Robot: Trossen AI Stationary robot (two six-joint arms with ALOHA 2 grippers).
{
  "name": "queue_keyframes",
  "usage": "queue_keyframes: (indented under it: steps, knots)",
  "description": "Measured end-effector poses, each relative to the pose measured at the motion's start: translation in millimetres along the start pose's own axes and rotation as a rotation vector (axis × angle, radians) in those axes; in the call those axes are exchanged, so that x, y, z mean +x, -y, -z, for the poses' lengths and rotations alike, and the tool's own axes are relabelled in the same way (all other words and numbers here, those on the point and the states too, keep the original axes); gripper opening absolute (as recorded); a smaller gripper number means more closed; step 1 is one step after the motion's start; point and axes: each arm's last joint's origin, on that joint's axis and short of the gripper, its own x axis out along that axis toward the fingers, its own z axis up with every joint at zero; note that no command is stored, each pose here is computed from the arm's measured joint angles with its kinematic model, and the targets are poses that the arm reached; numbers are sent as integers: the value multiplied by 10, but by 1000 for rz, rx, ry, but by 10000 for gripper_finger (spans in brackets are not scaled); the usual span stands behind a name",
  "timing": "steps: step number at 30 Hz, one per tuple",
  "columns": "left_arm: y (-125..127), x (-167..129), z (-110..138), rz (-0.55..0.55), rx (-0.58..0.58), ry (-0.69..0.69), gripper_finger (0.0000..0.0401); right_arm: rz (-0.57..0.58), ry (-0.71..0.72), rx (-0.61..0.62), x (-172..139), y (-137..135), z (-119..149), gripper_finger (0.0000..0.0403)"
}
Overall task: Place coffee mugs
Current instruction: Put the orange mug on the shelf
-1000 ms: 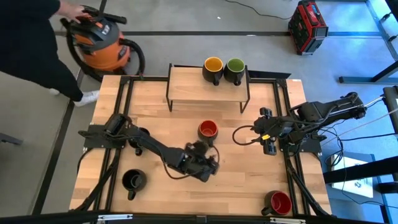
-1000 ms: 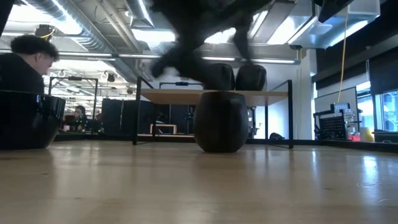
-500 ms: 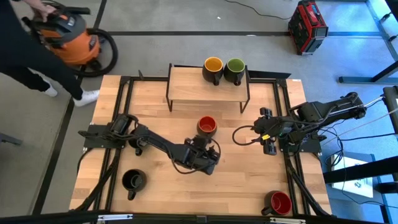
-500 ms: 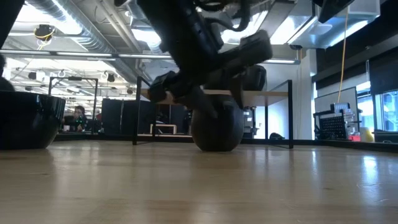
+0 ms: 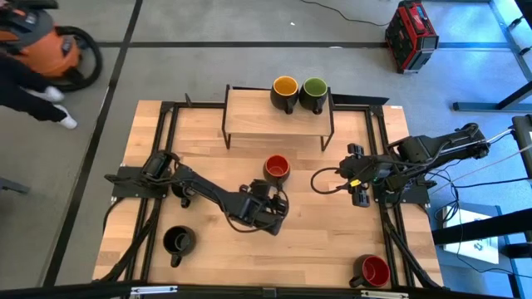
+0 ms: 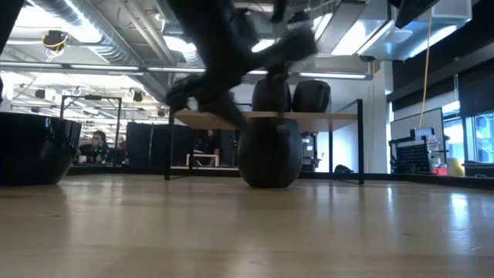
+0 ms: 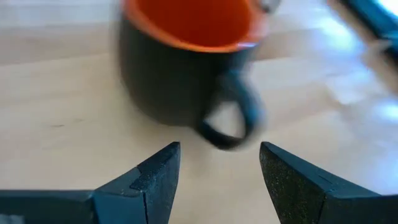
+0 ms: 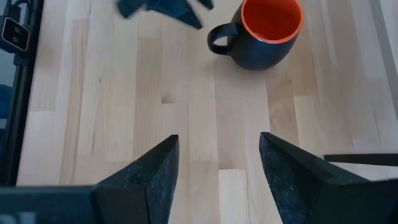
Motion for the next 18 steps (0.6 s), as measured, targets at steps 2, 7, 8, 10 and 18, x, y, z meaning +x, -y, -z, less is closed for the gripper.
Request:
queue_keyframes:
  steps: [2,7,8,10,18]
  knots:
    - [80,-13,-4,63,-5,-14,215,-1,2,0,1,-1,-3,209]
    - [114,-8,-13,89,44,7,215,-1,5,-1,0,-1,-5,209]
    - [106,4,-22,80,48,12,215,-1,5,-1,0,-1,-5,209]
    - [101,59,-48,69,48,24,215,-1,5,-1,1,-2,-6,209]
    - [39,270,-192,6,60,38,215,-2,7,0,1,-2,-8,209]
